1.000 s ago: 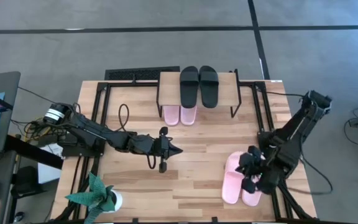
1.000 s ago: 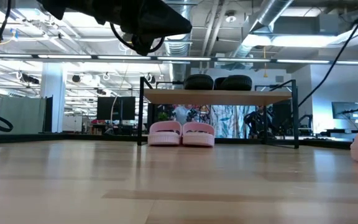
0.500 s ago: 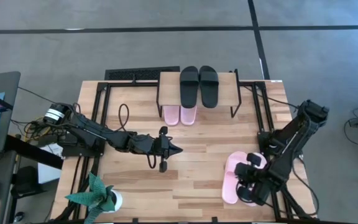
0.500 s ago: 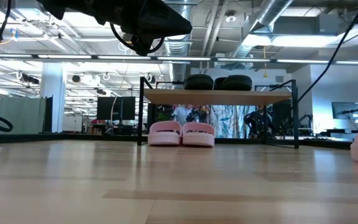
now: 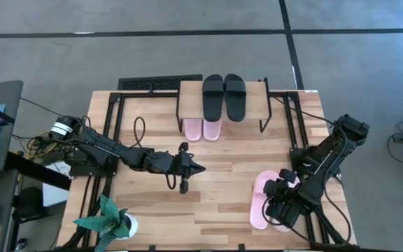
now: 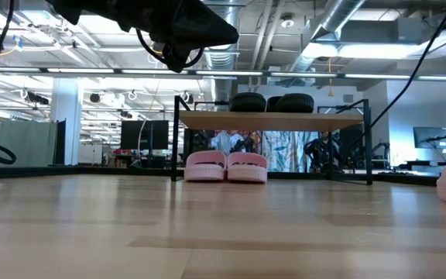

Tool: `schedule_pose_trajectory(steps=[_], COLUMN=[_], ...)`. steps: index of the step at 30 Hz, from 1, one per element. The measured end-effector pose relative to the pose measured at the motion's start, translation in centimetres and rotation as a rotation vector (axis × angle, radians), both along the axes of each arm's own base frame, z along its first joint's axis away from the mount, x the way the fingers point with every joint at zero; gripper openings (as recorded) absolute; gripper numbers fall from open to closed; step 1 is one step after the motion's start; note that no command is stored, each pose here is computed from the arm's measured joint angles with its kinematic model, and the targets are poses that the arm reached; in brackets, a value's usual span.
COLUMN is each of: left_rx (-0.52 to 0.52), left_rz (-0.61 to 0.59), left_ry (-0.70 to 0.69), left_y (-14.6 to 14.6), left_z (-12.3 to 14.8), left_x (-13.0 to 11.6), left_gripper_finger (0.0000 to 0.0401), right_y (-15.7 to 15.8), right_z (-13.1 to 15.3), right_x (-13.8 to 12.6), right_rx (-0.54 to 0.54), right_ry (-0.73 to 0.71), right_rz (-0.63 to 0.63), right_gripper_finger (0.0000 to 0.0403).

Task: Pick and place slides into the shelf
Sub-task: Put the pink slipper under the shelf

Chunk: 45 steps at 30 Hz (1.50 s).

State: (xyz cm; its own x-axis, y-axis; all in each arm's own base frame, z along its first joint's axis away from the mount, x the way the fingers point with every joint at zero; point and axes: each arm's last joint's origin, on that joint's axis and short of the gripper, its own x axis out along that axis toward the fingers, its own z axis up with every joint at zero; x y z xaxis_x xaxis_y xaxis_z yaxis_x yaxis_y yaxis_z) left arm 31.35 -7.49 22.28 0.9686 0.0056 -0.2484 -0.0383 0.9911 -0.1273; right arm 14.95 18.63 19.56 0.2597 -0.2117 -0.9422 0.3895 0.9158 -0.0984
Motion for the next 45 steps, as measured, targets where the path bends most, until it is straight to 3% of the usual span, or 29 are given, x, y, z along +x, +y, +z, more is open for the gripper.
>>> schedule_pose_trajectory(steps=[22, 26, 31, 45], left_rx=[0.012, 0.01, 0.0, 0.01], left_rz=[0.02, 0.023, 0.027, 0.028], left_ry=[0.026, 0.046, 0.066, 0.107], left_y=[0.1, 0.1, 0.1, 0.1], left_z=[-0.2, -0.4, -0.6, -1.0], left_x=[-0.1, -0.1, -0.2, -0.3], left_gripper_finger=[0.0, 0.0, 0.0, 0.0], right_y=[-1.2, -1.6, -2.0, -5.1], right_z=[-1.4, -1.6, -1.6, -1.4], right_x=[0.3, 0.5, 0.8, 3.1], right_rx=[-0.041, -0.049, -0.087, -0.248], right_ry=[0.036, 0.043, 0.036, 0.051], right_rz=[0.045, 0.028, 0.052, 0.086], right_gripper_finger=[0.0131, 0.0102, 0.0014, 0.0002])
